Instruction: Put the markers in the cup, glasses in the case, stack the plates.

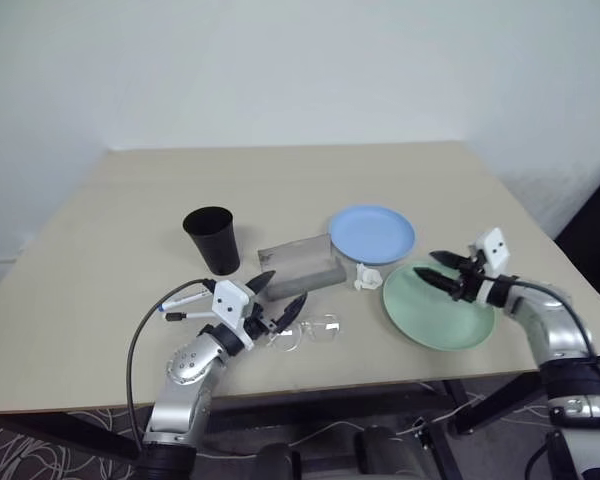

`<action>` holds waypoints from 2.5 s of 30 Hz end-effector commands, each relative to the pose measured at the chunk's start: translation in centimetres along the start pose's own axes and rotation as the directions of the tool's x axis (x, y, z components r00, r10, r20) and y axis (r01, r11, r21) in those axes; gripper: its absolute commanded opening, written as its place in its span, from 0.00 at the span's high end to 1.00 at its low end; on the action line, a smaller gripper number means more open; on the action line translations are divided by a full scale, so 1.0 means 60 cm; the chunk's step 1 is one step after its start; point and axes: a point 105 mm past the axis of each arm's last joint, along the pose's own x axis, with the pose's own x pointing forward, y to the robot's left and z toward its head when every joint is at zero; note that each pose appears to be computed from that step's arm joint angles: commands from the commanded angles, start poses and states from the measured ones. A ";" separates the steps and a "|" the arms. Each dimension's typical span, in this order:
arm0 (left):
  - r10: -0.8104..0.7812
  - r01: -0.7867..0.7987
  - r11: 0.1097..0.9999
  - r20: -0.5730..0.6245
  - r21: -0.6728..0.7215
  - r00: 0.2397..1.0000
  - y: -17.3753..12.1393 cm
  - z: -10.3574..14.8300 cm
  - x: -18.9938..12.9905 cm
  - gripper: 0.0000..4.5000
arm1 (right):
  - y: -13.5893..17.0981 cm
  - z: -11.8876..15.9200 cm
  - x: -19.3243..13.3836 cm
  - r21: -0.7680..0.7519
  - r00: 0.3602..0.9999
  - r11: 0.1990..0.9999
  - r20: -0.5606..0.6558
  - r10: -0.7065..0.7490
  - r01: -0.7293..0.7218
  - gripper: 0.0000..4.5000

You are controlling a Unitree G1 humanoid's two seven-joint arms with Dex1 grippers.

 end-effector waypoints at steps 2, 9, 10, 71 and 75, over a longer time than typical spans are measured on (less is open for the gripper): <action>-0.078 0.077 0.997 0.054 0.015 0.995 -0.018 0.031 0.006 0.07 | -0.051 -0.004 -0.039 0.041 0.994 0.997 -0.088 -0.059 0.062 0.33; -0.174 0.174 0.985 0.028 0.005 0.984 -0.046 0.028 0.005 0.07 | -0.083 -0.003 -0.070 0.188 0.991 0.981 -0.134 -0.019 0.044 0.33; -0.185 0.185 0.983 0.030 0.004 0.982 -0.049 0.029 0.006 0.07 | -0.084 -0.006 -0.071 0.205 0.989 0.978 -0.148 -0.006 0.037 0.33; -0.218 0.218 0.976 0.022 0.026 0.976 -0.053 0.026 0.020 0.07 | -0.084 0.177 0.151 0.448 0.918 0.823 0.009 -0.396 0.350 1.00; -0.207 0.206 0.978 0.023 0.031 0.978 -0.052 0.027 0.018 0.07 | -0.076 0.174 0.160 0.464 0.921 0.819 0.021 -0.390 0.336 0.85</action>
